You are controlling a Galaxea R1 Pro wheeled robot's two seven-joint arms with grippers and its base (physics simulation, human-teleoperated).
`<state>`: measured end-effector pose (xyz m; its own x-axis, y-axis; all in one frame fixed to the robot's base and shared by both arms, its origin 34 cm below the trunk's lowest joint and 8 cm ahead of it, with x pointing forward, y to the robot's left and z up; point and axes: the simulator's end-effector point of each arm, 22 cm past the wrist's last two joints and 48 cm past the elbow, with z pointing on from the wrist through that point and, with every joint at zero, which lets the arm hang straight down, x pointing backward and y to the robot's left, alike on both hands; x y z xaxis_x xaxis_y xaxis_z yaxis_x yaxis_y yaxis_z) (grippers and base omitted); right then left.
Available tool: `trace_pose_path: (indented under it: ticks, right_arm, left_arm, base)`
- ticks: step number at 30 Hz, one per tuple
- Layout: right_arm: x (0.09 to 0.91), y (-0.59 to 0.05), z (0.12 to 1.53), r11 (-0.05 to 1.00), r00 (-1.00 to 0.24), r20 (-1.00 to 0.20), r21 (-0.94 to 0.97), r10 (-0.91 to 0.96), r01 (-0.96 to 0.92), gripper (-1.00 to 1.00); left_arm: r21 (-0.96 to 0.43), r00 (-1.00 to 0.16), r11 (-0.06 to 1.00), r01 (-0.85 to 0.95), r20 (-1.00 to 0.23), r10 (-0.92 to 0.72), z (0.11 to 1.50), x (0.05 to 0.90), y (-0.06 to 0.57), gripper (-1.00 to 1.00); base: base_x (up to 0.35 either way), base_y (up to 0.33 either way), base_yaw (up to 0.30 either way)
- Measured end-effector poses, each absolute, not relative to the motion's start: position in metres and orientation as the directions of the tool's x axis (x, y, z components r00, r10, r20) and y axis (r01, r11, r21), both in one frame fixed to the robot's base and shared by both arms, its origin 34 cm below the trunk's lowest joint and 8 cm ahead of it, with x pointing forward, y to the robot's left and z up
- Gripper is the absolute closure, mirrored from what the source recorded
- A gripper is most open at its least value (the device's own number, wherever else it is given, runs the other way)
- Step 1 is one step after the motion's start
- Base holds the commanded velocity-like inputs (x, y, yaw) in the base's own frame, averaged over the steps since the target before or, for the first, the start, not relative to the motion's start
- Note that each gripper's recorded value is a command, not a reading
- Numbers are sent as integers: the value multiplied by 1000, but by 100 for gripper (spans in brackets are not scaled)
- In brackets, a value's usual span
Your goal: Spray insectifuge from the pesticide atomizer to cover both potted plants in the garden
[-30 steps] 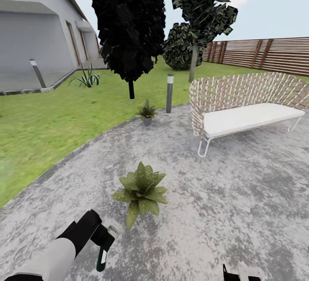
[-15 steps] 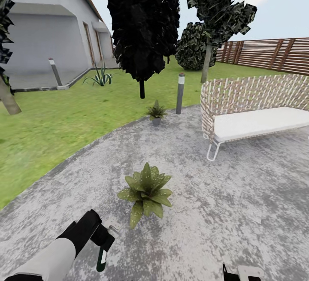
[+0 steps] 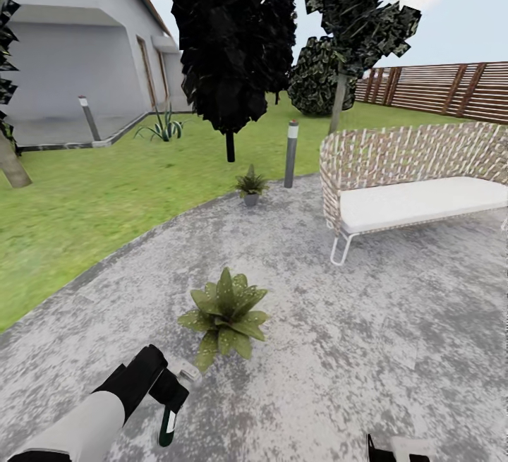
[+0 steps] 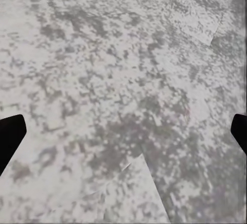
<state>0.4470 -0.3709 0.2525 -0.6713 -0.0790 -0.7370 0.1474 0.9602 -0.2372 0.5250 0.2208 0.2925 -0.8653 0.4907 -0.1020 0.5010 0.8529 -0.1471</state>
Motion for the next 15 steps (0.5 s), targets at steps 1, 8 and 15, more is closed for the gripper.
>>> trace_pose_path:
  ticks: [1, 8, 15]
  right_arm:
    - [447, -371, 253, 960, -671, -737, -237, -79, 147, -100]
    - [447, -369, 252, 961, -671, -737, -235, -78, 147, -100]
    - [447, -369, 252, 961, -671, -737, -235, -78, 147, -100]
  left_arm:
    - [-147, -865, 853, 501, -102, 491, 293, 525, 221, 100]
    - [-147, -865, 853, 501, -102, 491, 293, 525, 221, 100]
    - [-147, -865, 853, 501, -102, 491, 292, 525, 221, 100]
  base:
    - [74, -272, 0]
    - [93, -272, 56]
    - [96, -272, 262]
